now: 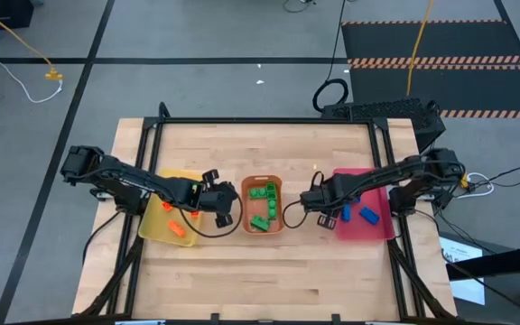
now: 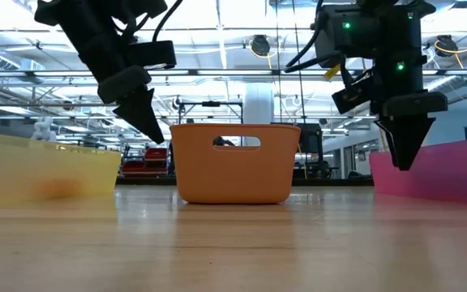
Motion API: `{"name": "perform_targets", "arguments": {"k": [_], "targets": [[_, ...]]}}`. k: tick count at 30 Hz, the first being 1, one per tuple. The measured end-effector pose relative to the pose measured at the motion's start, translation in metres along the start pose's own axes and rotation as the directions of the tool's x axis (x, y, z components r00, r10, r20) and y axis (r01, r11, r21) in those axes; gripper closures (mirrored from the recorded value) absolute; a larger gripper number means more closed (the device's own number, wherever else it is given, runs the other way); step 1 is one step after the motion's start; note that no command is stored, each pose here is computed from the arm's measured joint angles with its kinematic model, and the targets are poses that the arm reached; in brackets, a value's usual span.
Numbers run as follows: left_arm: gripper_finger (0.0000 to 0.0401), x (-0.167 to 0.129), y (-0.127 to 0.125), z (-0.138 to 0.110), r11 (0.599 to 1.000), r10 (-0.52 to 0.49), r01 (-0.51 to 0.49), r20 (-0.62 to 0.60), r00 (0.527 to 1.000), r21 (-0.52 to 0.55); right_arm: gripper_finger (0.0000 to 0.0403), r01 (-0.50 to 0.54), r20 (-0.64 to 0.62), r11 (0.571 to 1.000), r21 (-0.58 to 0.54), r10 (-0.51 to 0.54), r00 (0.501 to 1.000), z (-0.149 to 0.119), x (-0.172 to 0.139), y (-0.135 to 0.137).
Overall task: Sort & place blocks by color
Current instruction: Adjust the bins
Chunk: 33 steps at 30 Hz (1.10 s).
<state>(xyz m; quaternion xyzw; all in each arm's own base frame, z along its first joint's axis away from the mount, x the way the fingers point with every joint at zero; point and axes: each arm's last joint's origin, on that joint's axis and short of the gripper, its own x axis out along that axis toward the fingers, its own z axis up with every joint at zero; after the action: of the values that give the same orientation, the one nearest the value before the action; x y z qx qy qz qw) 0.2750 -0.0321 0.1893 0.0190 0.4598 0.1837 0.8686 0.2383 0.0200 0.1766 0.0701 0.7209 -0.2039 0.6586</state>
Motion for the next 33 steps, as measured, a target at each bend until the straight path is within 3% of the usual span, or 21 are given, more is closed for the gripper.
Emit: {"name": "perform_targets", "arguments": {"k": [6,12,17,21,27,33], "targets": [[0.0304,0.0,0.001,-0.001,1.0,0.003,-0.003,-0.011,1.0,-0.001,0.0263,-0.011,0.025,0.999,-0.03,0.012,1.0,0.0,-0.002,0.002],[0.0304,0.001,0.006,-0.007,1.0,0.027,-0.028,-0.076,0.997,-0.011,0.0211,-0.05,0.094,0.996,-0.074,0.057,0.994,0.006,-0.016,0.007],[0.0304,0.001,0.009,-0.018,0.999,0.036,-0.033,-0.198,0.98,0.019,0.0174,-0.071,0.139,0.996,-0.063,0.079,0.987,0.011,-0.031,0.008],[0.0304,0.0,0.014,-0.027,0.997,0.081,-0.079,-0.286,0.955,0.017,0.0159,-0.085,0.162,0.995,-0.05,0.092,0.982,0.012,-0.037,0.007],[0.0304,-0.002,0.027,-0.034,0.969,0.229,-0.248,-0.341,0.912,-0.015,0.0161,-0.101,0.174,0.995,-0.001,0.1,0.98,0.009,-0.041,0.006],[0.0304,-0.002,0.031,-0.036,0.958,0.247,-0.284,-0.371,0.895,-0.046,0.0162,-0.131,0.175,0.991,0.004,0.129,0.976,0.005,-0.044,0.011]]}}
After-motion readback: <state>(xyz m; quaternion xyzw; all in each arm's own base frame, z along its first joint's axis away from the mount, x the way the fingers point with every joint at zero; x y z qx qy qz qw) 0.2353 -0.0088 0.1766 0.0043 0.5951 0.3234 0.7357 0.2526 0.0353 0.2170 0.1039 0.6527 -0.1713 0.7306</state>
